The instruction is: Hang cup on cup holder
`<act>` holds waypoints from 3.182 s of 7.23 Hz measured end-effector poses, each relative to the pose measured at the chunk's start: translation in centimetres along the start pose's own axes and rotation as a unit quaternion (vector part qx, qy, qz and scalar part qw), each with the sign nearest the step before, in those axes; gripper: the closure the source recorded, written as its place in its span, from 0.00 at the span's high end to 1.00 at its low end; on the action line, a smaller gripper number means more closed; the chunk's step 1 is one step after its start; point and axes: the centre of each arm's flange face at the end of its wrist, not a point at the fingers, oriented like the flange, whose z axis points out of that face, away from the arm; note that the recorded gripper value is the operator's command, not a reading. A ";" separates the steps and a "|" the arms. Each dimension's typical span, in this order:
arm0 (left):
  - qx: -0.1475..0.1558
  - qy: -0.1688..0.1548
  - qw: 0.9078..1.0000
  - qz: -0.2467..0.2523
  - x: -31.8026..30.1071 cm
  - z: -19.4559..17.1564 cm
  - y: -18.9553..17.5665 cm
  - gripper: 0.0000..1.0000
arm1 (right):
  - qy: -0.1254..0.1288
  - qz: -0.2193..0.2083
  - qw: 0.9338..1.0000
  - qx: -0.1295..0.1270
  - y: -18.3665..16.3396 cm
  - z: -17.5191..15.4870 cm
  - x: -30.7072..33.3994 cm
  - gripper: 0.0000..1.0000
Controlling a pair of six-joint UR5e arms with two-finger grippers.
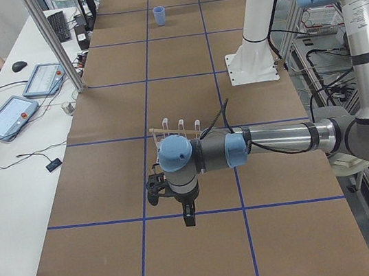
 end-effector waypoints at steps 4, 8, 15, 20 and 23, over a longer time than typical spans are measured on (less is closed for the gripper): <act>0.001 0.000 1.000 0.000 0.0 0.0 -0.1 0.98 | 0.000 -0.002 1.000 0.002 -0.1 -0.1 -0.2 1.00; 0.003 0.001 1.000 0.002 0.2 -0.3 -0.5 0.98 | 0.000 -0.002 1.000 0.003 -0.2 -0.3 -0.3 1.00; 0.048 -0.001 0.998 0.043 3.0 -3.7 -4.2 0.98 | -0.017 -0.094 0.995 0.033 -3.7 -3.0 -9.9 1.00; 0.069 -0.004 0.995 0.066 3.9 -4.8 -5.7 0.98 | -0.050 -0.171 0.984 0.024 -5.0 2.5 -14.7 1.00; 0.069 -0.004 0.996 0.064 3.8 -4.7 -5.7 0.98 | -0.079 -0.137 0.987 0.008 -6.6 3.6 -18.0 1.00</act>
